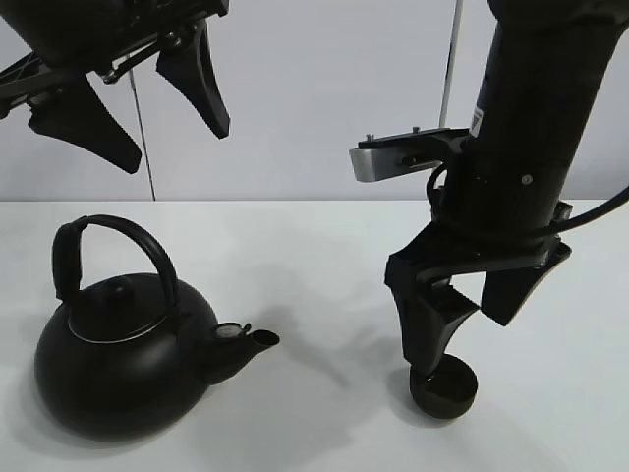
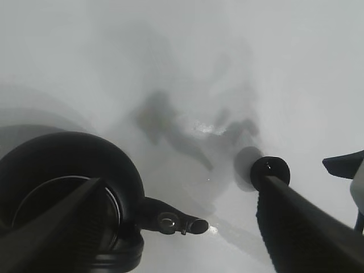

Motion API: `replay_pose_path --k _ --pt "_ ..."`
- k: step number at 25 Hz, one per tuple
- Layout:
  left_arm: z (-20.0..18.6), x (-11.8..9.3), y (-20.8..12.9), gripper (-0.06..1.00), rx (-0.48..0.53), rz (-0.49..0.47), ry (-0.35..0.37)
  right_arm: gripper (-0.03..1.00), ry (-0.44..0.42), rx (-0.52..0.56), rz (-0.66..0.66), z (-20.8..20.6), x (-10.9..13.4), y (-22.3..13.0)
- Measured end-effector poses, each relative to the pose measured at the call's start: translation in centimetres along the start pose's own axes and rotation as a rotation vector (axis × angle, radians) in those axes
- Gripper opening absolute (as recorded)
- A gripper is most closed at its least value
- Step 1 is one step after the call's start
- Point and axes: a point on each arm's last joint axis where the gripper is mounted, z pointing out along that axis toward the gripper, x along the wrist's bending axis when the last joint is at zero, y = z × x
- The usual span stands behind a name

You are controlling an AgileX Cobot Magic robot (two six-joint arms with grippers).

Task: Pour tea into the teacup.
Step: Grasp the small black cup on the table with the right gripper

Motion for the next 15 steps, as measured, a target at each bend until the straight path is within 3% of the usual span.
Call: replay_pose_path --k 15 --pt "0.0 0.0 0.0 0.53 0.000 0.000 0.000 0.61 -0.010 0.020 0.051 4.5 -0.4 0.8"
